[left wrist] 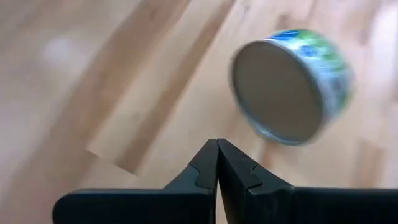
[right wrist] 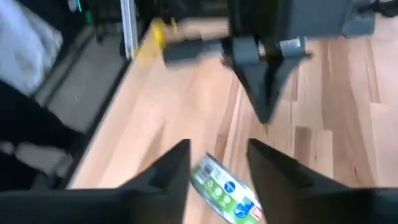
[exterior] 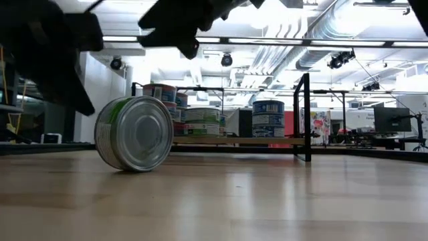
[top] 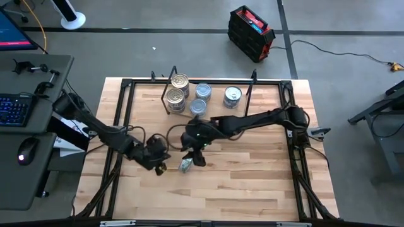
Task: Stack canned seafood by type on shelf
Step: Stack the green white tuna can on top of the other green white tuna cans on the shelf
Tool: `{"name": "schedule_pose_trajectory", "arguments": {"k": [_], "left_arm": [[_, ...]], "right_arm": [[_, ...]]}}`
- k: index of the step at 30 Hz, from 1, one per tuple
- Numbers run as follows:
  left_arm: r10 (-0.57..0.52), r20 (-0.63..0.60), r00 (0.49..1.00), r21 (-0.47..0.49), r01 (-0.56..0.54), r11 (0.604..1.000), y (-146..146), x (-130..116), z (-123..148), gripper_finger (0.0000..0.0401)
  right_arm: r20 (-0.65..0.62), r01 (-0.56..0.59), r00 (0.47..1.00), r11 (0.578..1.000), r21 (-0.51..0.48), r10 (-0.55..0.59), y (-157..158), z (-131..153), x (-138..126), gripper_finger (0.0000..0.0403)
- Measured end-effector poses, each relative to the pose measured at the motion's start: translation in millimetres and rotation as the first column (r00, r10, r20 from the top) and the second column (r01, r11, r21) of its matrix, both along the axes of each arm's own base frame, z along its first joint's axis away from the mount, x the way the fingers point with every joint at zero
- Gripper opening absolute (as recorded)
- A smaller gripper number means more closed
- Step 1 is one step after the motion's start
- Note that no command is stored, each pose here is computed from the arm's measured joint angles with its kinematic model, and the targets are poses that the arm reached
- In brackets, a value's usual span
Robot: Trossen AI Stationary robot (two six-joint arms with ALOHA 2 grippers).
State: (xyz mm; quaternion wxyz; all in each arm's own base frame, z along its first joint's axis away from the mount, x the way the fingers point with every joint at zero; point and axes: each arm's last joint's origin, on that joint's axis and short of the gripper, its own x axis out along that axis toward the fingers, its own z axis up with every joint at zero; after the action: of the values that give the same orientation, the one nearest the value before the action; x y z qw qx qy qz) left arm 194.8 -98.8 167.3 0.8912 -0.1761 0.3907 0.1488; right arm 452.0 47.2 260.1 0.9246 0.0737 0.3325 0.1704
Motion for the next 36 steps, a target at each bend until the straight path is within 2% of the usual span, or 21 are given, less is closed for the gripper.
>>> {"name": "schedule_pose_trajectory", "arguments": {"k": [4,6,10,12,16,23,33,36], "left_arm": [[0.044,0.032,0.998,-0.114,-0.041,0.993,-14.2,-8.5,3.1,0.0000],[0.066,0.047,0.997,-0.174,-0.057,0.983,-21.1,-11.1,4.5,0.0000],[0.103,0.056,0.993,-0.265,-0.085,0.961,-31.3,-16.5,5.3,0.0000],[0.122,0.055,0.991,-0.299,-0.100,0.949,-34.5,-18.4,5.6,0.0000],[0.144,0.059,0.988,-0.347,-0.115,0.931,-38.9,-20.4,6.5,0.0000],[0.149,0.048,0.988,-0.340,-0.124,0.932,-38.2,-21.4,5.6,0.0000],[0.156,0.031,0.987,-0.302,-0.140,0.943,-34.6,-22.2,3.5,0.0000],[0.162,0.026,0.987,-0.295,-0.147,0.944,-33.2,-22.0,3.0,0.0000]], "right_arm": [[-0.053,-0.078,0.996,0.994,-0.079,0.074,2.1,-6.7,16.2,0.0212],[-0.101,-0.137,0.986,0.988,-0.072,0.129,3.7,-18.0,23.9,0.0243],[-0.112,-0.244,0.965,0.967,-0.072,0.235,0.5,-25.8,38.4,0.0274],[-0.105,-0.284,0.956,0.954,-0.099,0.274,-0.6,-21.3,41.9,0.0276],[-0.166,-0.382,0.919,0.910,-0.160,0.357,-2.0,-27.2,38.8,0.0277],[-0.214,-0.441,0.896,0.835,-0.329,0.389,11.0,-43.7,37.5,0.0277],[-0.268,-0.479,0.875,0.795,-0.371,0.402,25.9,-70.6,41.9,0.0275],[-0.272,-0.489,0.871,0.779,-0.393,0.409,29.1,-74.5,42.8,0.0249]]}}
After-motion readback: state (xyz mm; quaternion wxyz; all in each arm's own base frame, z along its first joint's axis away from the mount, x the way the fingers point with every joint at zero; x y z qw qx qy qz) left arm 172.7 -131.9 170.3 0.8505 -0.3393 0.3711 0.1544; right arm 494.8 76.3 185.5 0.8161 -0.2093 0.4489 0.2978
